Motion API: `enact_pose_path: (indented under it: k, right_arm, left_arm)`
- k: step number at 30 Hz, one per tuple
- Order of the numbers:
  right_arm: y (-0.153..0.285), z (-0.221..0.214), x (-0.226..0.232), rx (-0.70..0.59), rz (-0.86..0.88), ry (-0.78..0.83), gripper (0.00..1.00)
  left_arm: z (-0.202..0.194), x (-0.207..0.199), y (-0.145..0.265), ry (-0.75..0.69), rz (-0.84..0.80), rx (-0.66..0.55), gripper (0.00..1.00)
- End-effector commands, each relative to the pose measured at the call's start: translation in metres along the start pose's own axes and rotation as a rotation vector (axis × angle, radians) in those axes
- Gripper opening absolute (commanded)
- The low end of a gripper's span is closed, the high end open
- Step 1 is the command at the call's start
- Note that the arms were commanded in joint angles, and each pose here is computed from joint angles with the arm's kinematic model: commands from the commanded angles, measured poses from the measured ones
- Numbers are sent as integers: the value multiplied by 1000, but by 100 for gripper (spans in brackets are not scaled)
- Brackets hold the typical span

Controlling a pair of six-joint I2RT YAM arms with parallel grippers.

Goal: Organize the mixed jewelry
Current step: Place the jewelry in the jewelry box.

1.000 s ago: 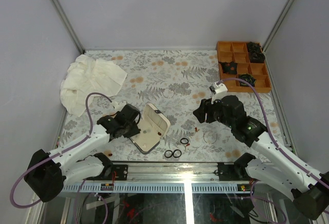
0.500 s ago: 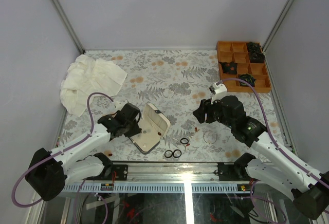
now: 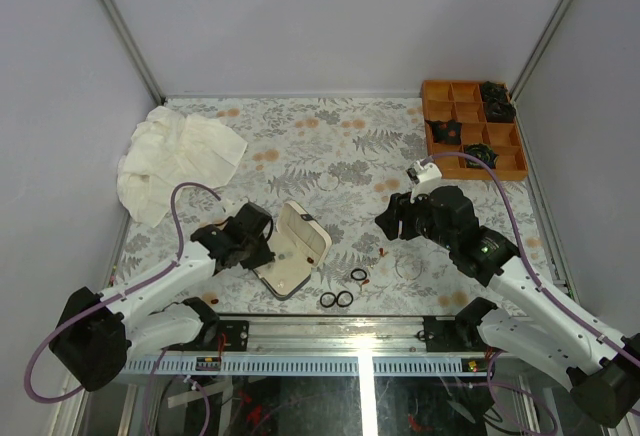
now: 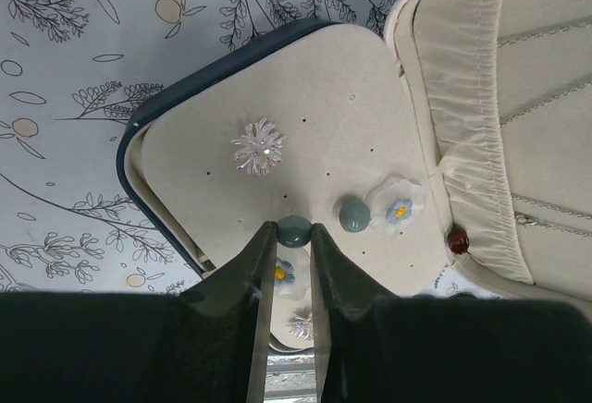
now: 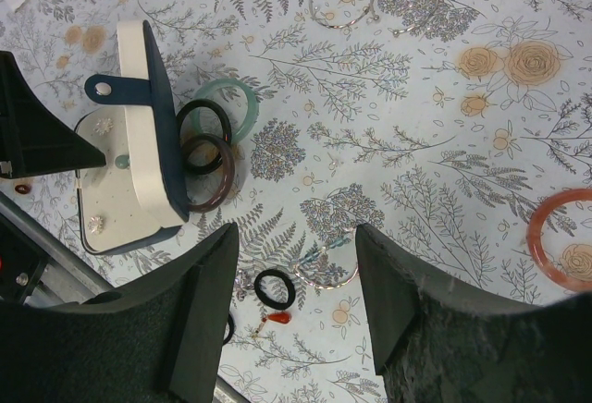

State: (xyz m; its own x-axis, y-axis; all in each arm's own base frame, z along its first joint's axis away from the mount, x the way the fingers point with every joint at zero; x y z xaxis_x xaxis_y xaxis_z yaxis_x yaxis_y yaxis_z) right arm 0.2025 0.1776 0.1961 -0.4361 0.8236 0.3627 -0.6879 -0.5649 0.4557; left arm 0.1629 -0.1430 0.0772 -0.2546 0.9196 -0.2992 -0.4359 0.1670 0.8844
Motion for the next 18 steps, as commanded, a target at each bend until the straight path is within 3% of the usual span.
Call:
enact_pose_path:
  k: [1, 18]
  right_arm:
    - [0, 11, 5, -45, 13, 11, 61]
    - [1, 11, 4, -47, 8, 9, 61]
  left_arm:
    - [0, -1, -3, -10, -21, -3, 0]
    - [6, -1, -1, -11, -18, -12, 0]
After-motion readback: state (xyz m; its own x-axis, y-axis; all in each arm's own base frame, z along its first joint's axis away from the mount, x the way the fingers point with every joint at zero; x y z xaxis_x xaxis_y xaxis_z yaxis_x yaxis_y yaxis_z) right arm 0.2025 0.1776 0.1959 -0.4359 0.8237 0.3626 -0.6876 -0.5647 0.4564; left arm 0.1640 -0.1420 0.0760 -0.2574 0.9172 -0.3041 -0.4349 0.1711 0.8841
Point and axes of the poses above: each gripper's point midway between its finger pads, its own y axis back along the fingers, its own x axis along the line the jaws close on, z = x × y, the point moved 3 cm from there along y, back along the fingers, and after that the axes turned 3 degrees about -y, right-handed, at the moved point
